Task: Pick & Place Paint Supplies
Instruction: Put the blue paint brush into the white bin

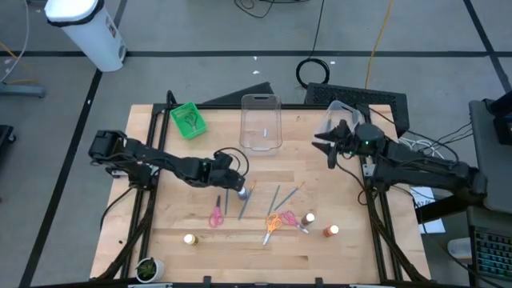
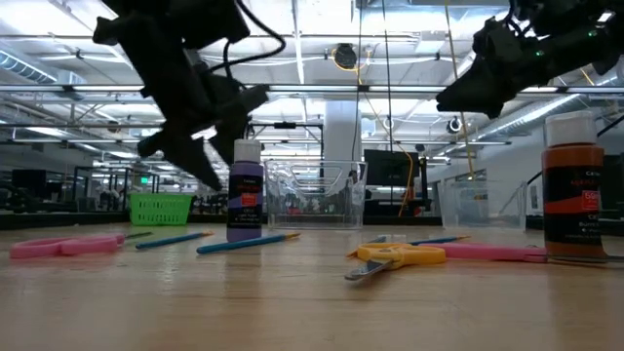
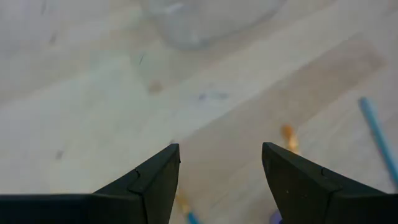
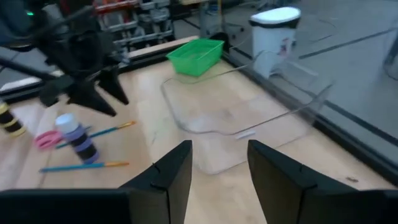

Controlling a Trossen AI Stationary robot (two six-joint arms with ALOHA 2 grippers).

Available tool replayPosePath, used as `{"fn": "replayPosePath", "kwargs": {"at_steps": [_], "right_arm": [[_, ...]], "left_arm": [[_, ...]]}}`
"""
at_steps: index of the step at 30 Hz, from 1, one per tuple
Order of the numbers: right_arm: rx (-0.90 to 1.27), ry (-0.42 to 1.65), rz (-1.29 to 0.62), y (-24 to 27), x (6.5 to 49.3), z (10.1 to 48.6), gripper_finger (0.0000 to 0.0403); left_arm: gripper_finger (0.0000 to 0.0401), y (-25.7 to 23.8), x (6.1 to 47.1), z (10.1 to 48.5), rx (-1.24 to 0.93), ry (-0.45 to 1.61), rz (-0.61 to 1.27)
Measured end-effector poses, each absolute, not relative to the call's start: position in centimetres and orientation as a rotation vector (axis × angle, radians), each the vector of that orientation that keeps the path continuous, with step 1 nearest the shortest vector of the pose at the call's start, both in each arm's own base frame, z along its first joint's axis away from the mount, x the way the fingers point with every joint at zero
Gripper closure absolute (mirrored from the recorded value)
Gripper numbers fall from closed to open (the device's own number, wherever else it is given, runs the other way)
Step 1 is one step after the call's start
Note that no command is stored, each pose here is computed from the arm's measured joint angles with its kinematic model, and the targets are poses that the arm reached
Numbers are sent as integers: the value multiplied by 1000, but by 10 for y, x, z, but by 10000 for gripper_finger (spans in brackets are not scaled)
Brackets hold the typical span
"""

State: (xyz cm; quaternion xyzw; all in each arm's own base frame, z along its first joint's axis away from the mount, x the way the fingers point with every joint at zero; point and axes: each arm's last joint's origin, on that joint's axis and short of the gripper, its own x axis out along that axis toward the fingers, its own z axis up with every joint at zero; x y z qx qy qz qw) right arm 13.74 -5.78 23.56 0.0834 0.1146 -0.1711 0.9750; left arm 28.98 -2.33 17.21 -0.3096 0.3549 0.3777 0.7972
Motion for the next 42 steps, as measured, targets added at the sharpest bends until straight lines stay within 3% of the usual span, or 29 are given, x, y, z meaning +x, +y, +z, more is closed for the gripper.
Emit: {"fn": "replayPosePath", "kwargs": {"at_steps": [8,19,29,33,42], "right_arm": [[144,230,-291,-51,140,233,260],[133,207,-225,-41,144,236,261],[126,201,-177,-35,146,237,264],[123,199,-177,-35,146,237,266],[123,196,-177,-35,146,237,269]], "left_arm": [[164,-26,272,163,-797,851,1007],[164,-25,289,127,-767,892,1011],[166,-22,293,120,-795,886,1029],[195,-22,293,119,-792,888,1026],[315,-21,294,119,-797,874,1030]]}}
